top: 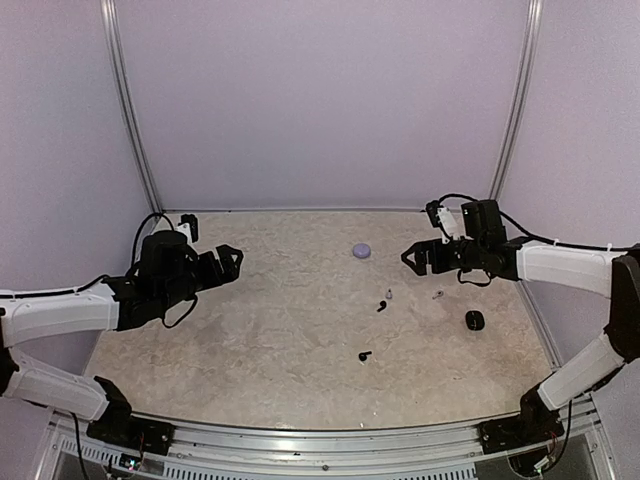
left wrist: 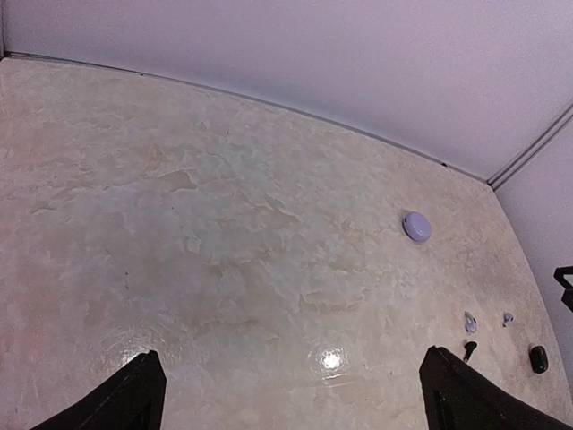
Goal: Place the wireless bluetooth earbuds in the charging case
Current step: Pick up the charging case from the center of the board.
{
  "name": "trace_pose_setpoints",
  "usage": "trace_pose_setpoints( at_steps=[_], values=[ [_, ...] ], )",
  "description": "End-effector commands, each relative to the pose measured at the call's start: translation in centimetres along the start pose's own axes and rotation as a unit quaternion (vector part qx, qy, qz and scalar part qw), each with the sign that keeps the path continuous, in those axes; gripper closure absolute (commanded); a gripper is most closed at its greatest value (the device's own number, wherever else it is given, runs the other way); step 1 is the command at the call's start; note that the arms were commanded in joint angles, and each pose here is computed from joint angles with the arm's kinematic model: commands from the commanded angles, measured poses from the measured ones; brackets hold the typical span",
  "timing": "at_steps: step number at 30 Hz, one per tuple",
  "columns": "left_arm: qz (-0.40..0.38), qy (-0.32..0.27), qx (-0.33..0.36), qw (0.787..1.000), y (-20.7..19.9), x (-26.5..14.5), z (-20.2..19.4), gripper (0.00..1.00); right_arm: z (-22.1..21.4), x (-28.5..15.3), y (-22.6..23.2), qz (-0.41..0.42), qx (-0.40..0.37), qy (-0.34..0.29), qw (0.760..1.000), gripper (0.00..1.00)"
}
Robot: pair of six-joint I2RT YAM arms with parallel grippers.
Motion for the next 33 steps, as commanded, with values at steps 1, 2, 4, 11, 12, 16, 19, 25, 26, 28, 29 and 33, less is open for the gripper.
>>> trace_pose_setpoints(
  at_steps=[1,2,4,11,12,16,19,25,26,28,29,33],
  values=[
    [-0.051,-0.028,-0.001,0.998,-1.7,-0.1,1.0,0.01,1.5,1.7,0.0,0.01,-0.02,0.01,1.0,0.01],
    [-0.062,-0.029,0.003,0.998,-2.0,-0.1,1.1,0.01,1.6,2.3,-0.2,0.009,-0.022,0.017,1.0,0.01],
    [-0.079,-0.033,0.009,0.996,-2.5,-0.2,1.3,0.01,1.8,3.7,-0.3,0.012,-0.029,0.03,0.999,0.01],
    [-0.129,-0.044,0.024,0.99,-3.8,-0.4,1.7,0.01,2.7,9.1,-0.7,0.031,-0.043,0.072,0.996,0.01],
    [-0.133,-0.044,0.025,0.99,-4.0,-0.4,1.7,0.01,2.9,9.9,-0.8,0.031,-0.044,0.077,0.996,0.01],
    [-0.142,-0.044,0.028,0.988,-4.3,-0.4,1.8,0.01,3.5,13.0,-1.5,0.025,-0.054,0.097,0.994,0.01],
    [-0.145,-0.043,0.028,0.988,-4.3,-0.4,1.6,0.01,3.7,15.3,-2.1,0.021,-0.057,0.112,0.992,0.02],
    [-0.148,-0.046,0.029,0.988,-4.2,-0.7,1.5,0.01,3.2,18.3,-2.2,0.05,-0.05,0.13,0.989,0.12],
    [-0.15,-0.046,0.03,0.987,-4.2,-0.7,1.5,0.01,3.0,18.6,-2.2,0.06,-0.063,0.133,0.987,0.14],
    [-0.157,-0.046,0.033,0.986,-4.4,-0.7,1.5,0.01,2.8,19.2,-2.0,0.072,-0.07,0.136,0.986,0.16],
    [-0.159,-0.046,0.034,0.986,-4.4,-0.7,1.5,0.01,2.7,19.5,-2.0,0.078,-0.073,0.138,0.985,0.17],
    [-0.166,-0.045,0.039,0.984,-4.7,-0.6,1.4,0.01,2.8,20.3,-1.9,0.085,-0.09,0.14,0.982,0.18]
  ],
)
Point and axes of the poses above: each gripper's point midway between its finger pads, its own x axis out along the fingers, its own y axis along the line the jaws close on, z = x × y, the point moved 5 cm from there along -x, back along the fingers, and after that the axes turned 14 degrees about x, right-handed, at the moved point
